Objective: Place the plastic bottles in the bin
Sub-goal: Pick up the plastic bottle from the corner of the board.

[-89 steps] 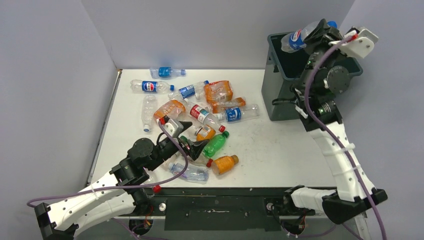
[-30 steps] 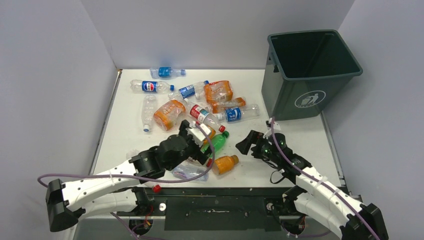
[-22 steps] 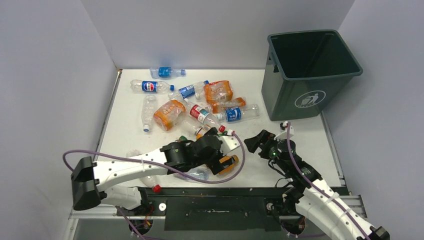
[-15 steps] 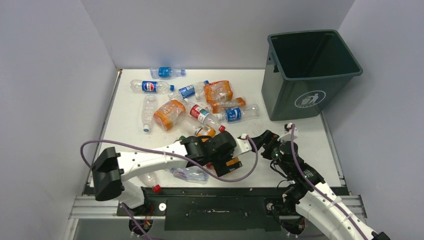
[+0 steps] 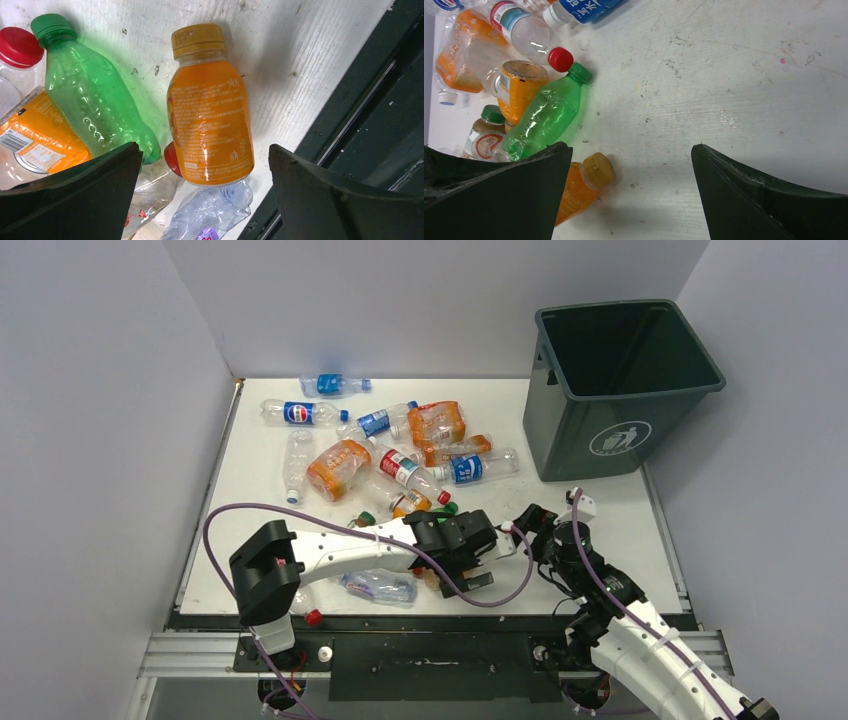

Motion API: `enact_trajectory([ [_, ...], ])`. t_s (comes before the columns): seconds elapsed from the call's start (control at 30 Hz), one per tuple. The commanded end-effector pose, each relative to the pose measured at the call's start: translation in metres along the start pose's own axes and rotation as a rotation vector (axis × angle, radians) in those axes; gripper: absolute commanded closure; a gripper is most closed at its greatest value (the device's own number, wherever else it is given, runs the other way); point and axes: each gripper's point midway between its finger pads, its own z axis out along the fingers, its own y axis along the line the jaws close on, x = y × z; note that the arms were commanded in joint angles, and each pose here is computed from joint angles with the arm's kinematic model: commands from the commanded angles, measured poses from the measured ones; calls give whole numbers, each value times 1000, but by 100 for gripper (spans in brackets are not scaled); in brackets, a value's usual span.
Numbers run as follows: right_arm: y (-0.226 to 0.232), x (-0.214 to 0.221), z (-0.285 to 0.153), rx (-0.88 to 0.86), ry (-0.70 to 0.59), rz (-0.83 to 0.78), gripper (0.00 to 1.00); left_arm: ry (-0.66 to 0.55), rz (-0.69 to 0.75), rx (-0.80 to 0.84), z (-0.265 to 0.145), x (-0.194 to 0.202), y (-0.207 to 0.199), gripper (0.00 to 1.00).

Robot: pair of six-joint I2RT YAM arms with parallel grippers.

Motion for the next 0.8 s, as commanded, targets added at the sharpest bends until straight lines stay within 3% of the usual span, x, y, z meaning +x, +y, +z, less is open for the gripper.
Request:
enact_trajectory([
  [0.0,35,-30,-11,-119,-81,18,5,43,15,10,13,3,-2,0],
  [0.37,37,-58,-32,-113,-184,30,3,50,-28,36,29,9,-6,19],
  [0.57,33,-61,-41,-108,-207,45,0,6,-80,38,27,14,-8,18],
  [0.67,34,-67,-48,-116,-234,53,9,18,-92,27,29,20,-8,16],
  [0.77,38,-74,-56,-129,-252,53,10,20,-98,23,31,24,-9,17],
])
